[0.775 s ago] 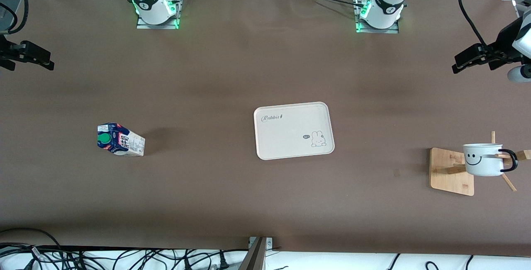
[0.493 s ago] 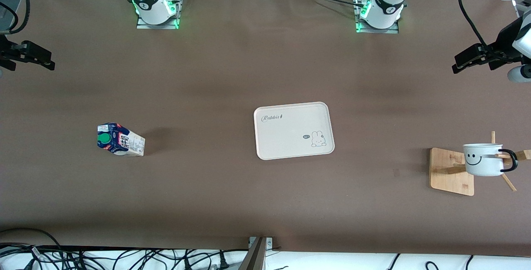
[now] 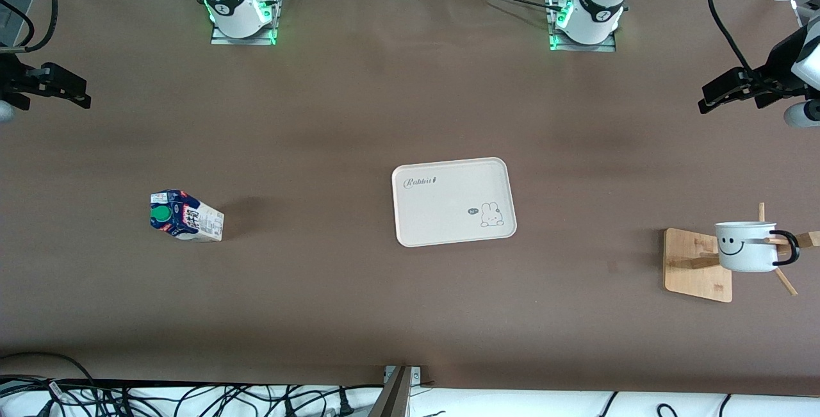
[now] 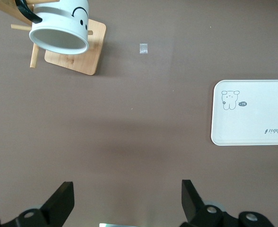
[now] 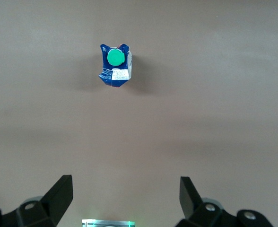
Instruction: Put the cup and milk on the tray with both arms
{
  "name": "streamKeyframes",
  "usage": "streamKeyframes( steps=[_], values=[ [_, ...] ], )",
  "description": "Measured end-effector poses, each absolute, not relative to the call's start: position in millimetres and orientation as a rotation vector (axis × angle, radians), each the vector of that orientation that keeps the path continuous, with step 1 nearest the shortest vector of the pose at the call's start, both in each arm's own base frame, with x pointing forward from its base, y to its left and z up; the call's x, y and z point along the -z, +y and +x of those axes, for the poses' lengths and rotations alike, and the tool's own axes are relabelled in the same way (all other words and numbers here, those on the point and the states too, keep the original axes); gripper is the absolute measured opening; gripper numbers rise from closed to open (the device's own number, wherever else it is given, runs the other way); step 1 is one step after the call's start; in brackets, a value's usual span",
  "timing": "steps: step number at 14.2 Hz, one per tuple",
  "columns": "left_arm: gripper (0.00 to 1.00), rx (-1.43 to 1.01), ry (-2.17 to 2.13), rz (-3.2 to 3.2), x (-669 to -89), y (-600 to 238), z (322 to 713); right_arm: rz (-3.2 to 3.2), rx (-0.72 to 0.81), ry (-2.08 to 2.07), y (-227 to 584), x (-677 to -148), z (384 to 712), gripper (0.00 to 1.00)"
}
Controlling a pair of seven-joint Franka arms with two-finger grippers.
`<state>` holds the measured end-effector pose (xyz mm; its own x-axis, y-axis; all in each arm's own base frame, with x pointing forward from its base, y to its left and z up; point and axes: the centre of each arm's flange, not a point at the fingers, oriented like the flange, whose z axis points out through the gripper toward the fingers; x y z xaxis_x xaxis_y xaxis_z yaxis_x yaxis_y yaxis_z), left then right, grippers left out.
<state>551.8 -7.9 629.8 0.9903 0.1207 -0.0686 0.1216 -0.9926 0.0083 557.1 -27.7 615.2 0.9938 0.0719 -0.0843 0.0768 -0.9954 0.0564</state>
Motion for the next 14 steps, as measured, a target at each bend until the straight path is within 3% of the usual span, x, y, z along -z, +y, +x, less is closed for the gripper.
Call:
streamKeyframes(
  steps=[9, 14],
  values=[
    [1.00, 0.116, 0.190, 3.122, -628.8, -7.8, 551.5, 3.121, 0.235, 0.114, -25.3, -586.9, 565.4, 1.00],
    [1.00, 0.132, 0.191, 3.122, -628.0, -7.8, 550.3, 3.252, 0.189, 0.119, -11.0, -573.2, 580.7, 1.00]
  ],
)
